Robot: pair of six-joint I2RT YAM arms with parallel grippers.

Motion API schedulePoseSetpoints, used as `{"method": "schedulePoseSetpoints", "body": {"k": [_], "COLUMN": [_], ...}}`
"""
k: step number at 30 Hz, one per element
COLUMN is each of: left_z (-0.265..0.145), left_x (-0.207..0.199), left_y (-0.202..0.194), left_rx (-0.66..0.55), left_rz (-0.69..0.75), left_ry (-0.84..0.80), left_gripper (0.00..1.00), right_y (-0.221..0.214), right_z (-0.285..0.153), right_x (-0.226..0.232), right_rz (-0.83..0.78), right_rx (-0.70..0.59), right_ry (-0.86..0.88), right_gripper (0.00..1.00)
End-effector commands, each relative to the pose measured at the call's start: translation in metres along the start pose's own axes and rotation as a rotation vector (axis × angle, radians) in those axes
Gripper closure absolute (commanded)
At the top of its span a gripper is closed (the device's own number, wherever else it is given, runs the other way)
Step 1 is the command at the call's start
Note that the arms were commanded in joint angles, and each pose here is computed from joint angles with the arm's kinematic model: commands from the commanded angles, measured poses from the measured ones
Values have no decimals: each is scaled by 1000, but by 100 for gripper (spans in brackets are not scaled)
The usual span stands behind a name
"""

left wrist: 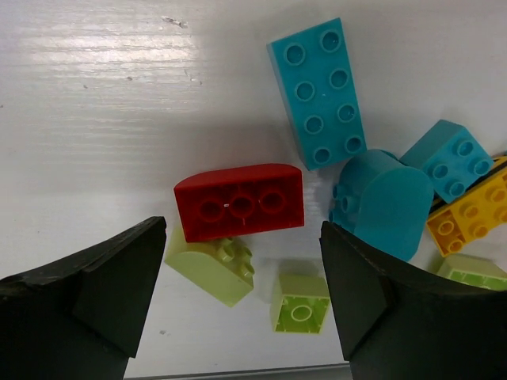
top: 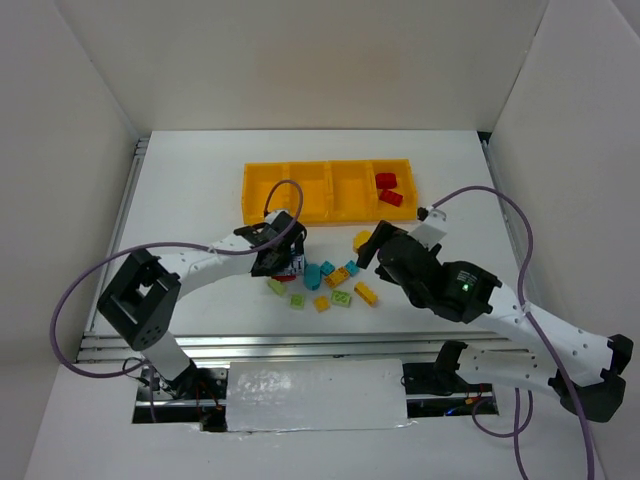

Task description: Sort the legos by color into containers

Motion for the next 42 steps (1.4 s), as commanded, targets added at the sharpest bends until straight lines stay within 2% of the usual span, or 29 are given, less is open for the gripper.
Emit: {"method": "schedulePoseSetpoints", "body": {"k": [1, 13, 16, 19, 22, 24, 25, 27, 28, 31, 32, 34, 42], "left_z": [4, 25, 27, 28, 29, 30, 30, 31, 30, 26, 23, 17, -18], "left_x": [-14, -12, -10, -9, -8, -9, -11, -11, -12, -15, -14, -16, -20], "left_y": [8, 3, 1, 1, 1, 2, 4, 4, 6, 9, 11, 14, 35], "left_rx": [-20, -8, -7, -13, -15, -15, -20, -20, -24, -37, -42, -55, -160], "left_rz": [-23, -12, -5, -4, -3, 0, 1, 2, -1, 1, -1, 3, 67], "left_ry": [-17, 54, 70, 73, 79, 76, 73, 79, 75, 61, 59, 49, -52], "left_gripper": [9, 13, 17, 24, 39, 46, 55, 66, 74, 84, 91, 98, 100], "right_y": [-1, -4, -4, -4, -4, -4, -3, -4, -3, -5, -5, -5, 1], "right_z": [3, 2, 1, 0, 0, 0, 0, 0, 0, 0, 1, 1, 5], "right_x": [-2, -3, -4, -5, -6, -6, -6, -6, -6, -7, -7, -7, -9], "right_rz": [-24, -27, -26, -23, -22, -22, -22, -23, -24, -28, -28, -25, 31], "right_rx": [-8, 0, -2, -7, -8, -8, -8, -7, -8, -6, -6, -6, -5], "right_ry": [0, 33, 39, 41, 42, 42, 40, 41, 42, 41, 39, 39, 67], "right_gripper": [0, 0, 0, 0, 0, 0, 0, 0, 0, 0, 0, 0, 0]}}
Point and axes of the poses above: each gripper's point midway between its finger pads, its own z axis out along the fingers, its own x axis along the line the jaws close on, y = z × x, the point moved 7 cm from there along -z, back along the fingers, and after that the axes turned 4 degrees about -z, right-handed, at the moved point
